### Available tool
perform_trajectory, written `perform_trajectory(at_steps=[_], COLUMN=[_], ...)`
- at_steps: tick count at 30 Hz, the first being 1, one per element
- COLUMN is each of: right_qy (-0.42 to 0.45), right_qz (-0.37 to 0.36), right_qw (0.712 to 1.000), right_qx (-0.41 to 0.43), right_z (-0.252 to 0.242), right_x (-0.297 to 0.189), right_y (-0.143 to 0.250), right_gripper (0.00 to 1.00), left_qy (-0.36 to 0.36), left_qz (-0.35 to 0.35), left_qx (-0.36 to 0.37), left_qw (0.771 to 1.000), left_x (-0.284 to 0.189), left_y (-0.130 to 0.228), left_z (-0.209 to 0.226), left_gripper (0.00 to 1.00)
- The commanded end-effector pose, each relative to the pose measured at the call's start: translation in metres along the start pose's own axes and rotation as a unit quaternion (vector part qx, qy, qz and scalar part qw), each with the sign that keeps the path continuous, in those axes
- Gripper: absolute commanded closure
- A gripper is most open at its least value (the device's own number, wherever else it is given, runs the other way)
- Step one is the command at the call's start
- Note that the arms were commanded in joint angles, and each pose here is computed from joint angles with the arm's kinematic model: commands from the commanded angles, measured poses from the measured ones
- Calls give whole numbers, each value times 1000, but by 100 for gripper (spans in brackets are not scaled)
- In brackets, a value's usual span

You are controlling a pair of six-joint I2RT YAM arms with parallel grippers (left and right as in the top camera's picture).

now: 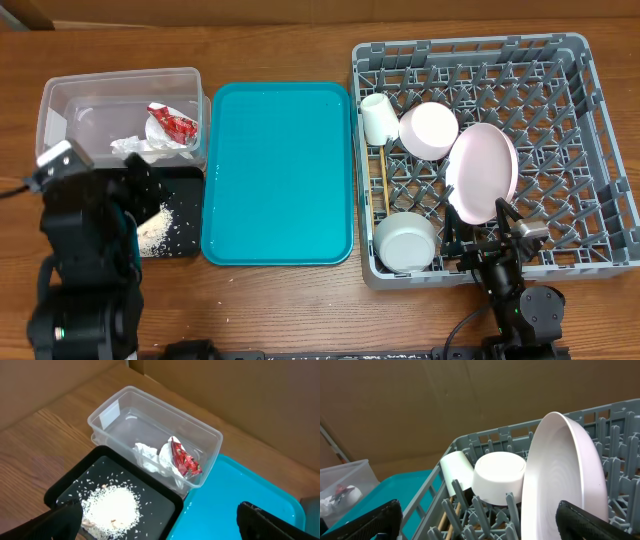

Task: Sort waste into correct bins and load items into the dishwasher

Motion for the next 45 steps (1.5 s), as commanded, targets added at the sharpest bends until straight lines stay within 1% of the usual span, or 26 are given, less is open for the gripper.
perform_trajectory(at_steps=[1, 4, 7, 13, 16, 21, 25, 29, 36, 45], right_qy=[31, 31, 31, 31, 31, 31, 31, 31, 31, 31], right_qz=[2, 2, 2, 2, 2, 2, 2, 2, 2, 2], right_qw=[1000, 1000, 1000, 1000, 1000, 1000, 1000, 1000, 1000, 1000], right_qx=[-1, -1, -2, -2, -1, -2, -2, -2, -1, -1], right_z=[-12, -12, -12, -12, -12, -12, -12, -12, -12, -12], right_x=[0, 0, 0, 0, 0, 0, 0, 0, 0, 0], right_y=[4, 4, 4, 4, 4, 4, 4, 4, 4, 4], right_gripper=[0, 0, 0, 0, 0, 0, 0, 0, 0, 0], left_qy=[-5, -18, -37, 10, 47, 101, 127, 128, 125, 155], left_qz=[9, 16, -4, -60, -103, -151, -160, -147, -145, -162], left_qx=[8, 13, 11, -21, -67, -169, -238, -282, -291, -292], left_qw=[1000, 1000, 999, 998, 991, 969, 950, 939, 937, 930], left_x=[-1, 5, 15, 35, 42, 51, 58, 67, 78, 70], left_y=[24, 44, 58, 80, 84, 91, 102, 119, 140, 132], left_z=[17, 33, 49, 55, 54, 56, 61, 69, 81, 74], left_gripper=[0, 0, 0, 0, 0, 0, 0, 0, 0, 0])
Point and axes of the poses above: each gripper's point midway between its finger pads, its own x axis out along the fingers, its own z axis along the line the jaws close on, y = z × x, the point moved 1 cm from there along -x, back along the fingers, and after that the axes turned 11 degrees about -x, right-handed, at the moved point
